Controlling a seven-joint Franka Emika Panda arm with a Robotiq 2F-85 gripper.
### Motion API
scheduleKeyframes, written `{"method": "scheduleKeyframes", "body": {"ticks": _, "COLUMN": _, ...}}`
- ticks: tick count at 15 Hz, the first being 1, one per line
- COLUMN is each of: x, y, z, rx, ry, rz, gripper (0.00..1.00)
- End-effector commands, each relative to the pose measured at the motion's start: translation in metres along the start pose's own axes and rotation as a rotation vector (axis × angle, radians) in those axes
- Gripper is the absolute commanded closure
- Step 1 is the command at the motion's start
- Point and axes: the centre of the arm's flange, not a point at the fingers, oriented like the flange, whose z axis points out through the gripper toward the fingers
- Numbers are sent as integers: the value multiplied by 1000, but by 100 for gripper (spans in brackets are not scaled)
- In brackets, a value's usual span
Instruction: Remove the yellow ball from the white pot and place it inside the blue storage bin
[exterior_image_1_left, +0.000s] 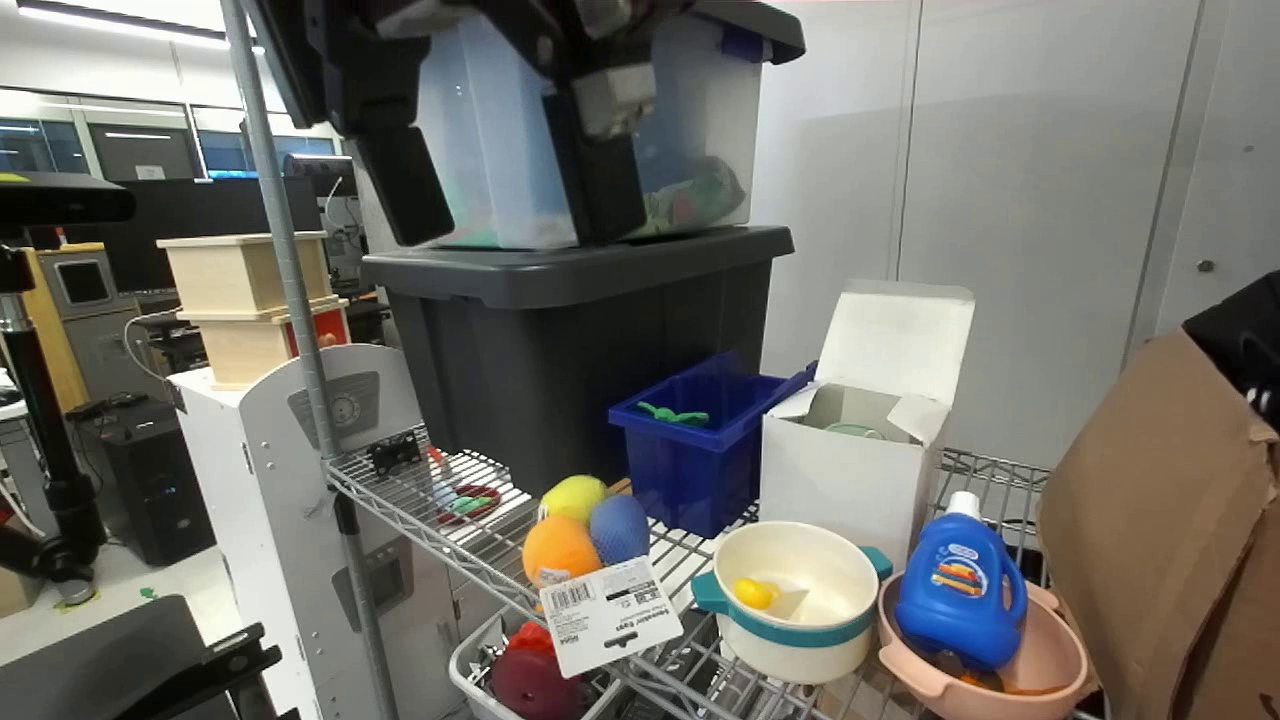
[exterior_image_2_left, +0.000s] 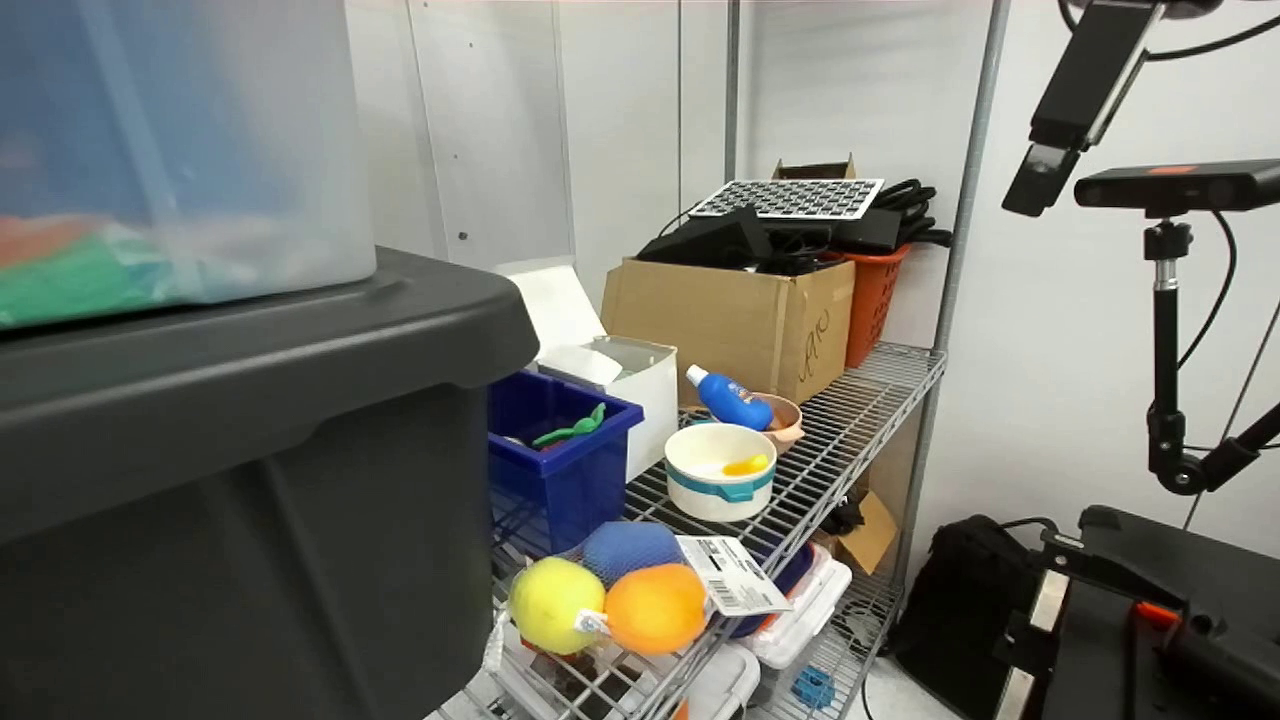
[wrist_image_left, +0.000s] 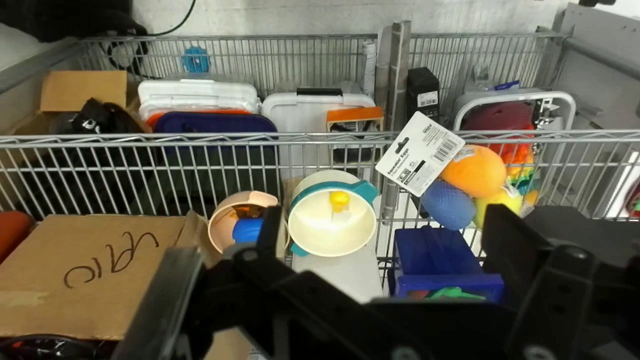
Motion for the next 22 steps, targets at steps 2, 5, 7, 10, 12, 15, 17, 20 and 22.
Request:
{"method": "scheduleKeyframes", "body": {"ticks": 2, "x": -2, "y": -18, "z": -2, "rx": -48, "ry": 43, "rz": 30, "gripper": 0}}
{"method": "scheduleKeyframes", "body": {"ticks": 5, "x": 2, "y": -37, "z": -1, "rx": -80, "ry": 37, "rz": 60, "gripper": 0}}
{"method": "scheduleKeyframes", "body": {"ticks": 7, "x": 5, "y": -50, "z": 1, "rx": -103, "ry": 26, "rz": 81, "gripper": 0}}
{"method": "scheduleKeyframes", "body": {"ticks": 10, "x": 7, "y": -58, "z": 4, "rx": -129, "ry": 21, "rz": 99, "gripper": 0}}
{"method": "scheduleKeyframes", "body": {"ticks": 12, "x": 10, "y": -56, "z": 8, "rx": -143, "ry": 17, "rz": 115, "gripper": 0}}
{"method": "scheduleKeyframes", "body": {"ticks": 15, "x": 7, "y": -53, "z": 4, "rx": -107, "ry": -17, "rz": 89, "gripper": 0}}
{"method": "scheduleKeyframes", "body": {"ticks": 17, "x": 8, "y": -55, "z": 8, "rx": -114, "ry": -9, "rz": 102, "gripper": 0}}
{"method": "scheduleKeyframes", "body": {"ticks": 20, "x": 7, "y": -55, "z": 8, "rx": -113, "ry": -11, "rz": 99, "gripper": 0}}
{"method": "scheduleKeyframes", "body": {"ticks": 22, "x": 7, "y": -55, "z": 8, "rx": -113, "ry": -11, "rz": 98, "gripper": 0}}
